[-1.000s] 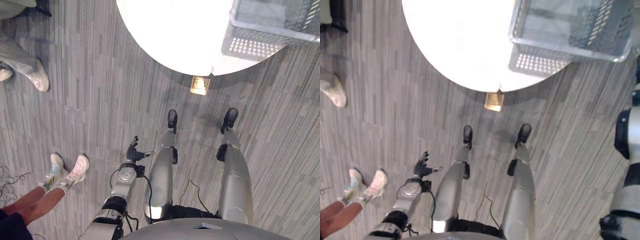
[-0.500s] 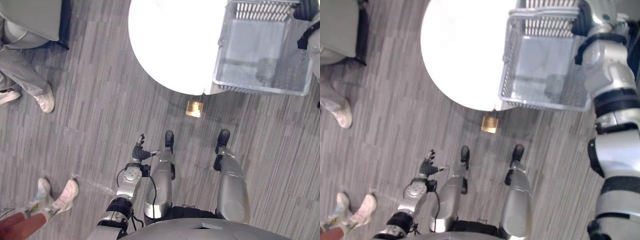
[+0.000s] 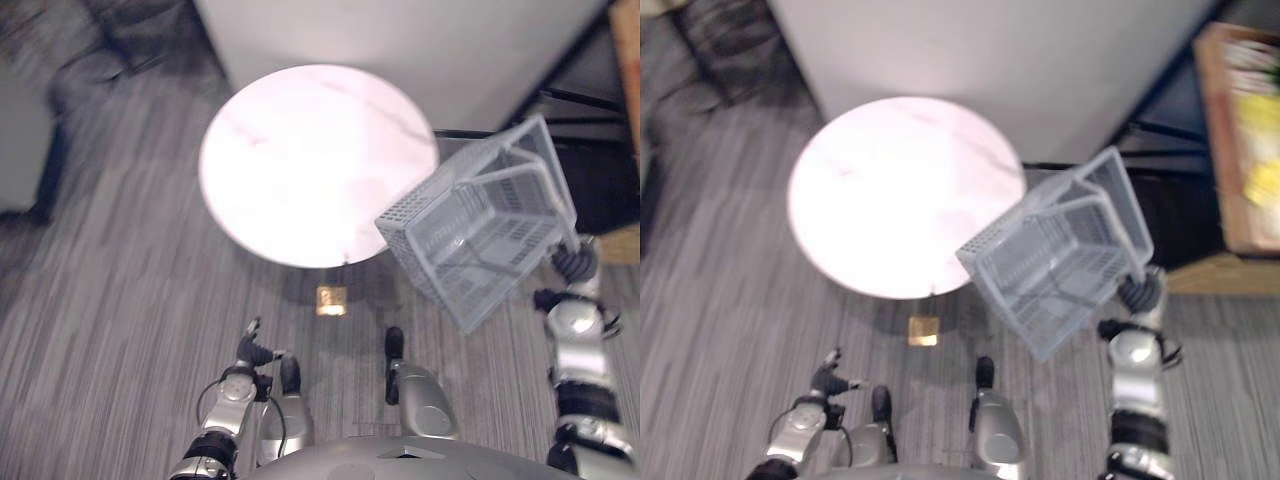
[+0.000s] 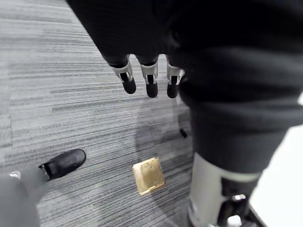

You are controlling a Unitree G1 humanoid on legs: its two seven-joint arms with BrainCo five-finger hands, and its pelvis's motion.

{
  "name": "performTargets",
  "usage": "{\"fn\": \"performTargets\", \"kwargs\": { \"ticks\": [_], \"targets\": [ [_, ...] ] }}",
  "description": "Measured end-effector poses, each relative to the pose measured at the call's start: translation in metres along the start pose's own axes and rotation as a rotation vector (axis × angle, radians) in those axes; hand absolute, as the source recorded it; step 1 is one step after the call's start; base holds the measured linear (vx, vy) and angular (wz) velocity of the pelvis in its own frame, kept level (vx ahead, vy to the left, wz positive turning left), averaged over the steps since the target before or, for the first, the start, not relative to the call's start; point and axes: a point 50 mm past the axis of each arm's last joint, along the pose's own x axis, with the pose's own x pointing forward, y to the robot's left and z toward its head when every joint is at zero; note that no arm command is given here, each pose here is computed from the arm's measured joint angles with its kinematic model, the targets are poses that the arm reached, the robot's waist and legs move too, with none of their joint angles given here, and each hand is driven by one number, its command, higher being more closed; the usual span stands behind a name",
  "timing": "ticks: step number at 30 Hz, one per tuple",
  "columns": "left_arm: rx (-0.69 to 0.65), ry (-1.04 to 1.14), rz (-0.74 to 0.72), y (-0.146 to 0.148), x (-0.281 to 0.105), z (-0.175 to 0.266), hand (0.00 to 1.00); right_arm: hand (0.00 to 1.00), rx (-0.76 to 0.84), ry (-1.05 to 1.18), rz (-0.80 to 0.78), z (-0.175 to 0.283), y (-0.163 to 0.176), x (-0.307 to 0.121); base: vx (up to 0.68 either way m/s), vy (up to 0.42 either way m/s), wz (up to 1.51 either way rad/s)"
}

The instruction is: Pick vegetable in the basket

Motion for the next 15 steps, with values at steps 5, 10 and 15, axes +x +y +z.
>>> {"fn": "performTargets", "kwargs": {
  "ticks": [5, 10, 15],
  "targets": [
    [0.001, 0.069, 0.006, 0.002, -0.003, -0.017, 0.0, 1.0, -0.028, 0.203, 0.047, -0.049, 0.007, -0.014, 0.2, -0.126, -2.13],
    [-0.069, 0.184, -0.006, -0.015, -0.011, -0.039, 0.0, 1.0, -0.027, 0.317, 0.0, -0.082, -0.012, -0.035, 0.37, -0.239, -1.87],
    [-0.155, 0.264, 0.037, -0.017, -0.026, -0.064, 0.0, 1.0, -0.091, 0.417, 0.089, -0.105, 0.0, -0.05, 0.32, -0.067, -2.21]
  ]
}}
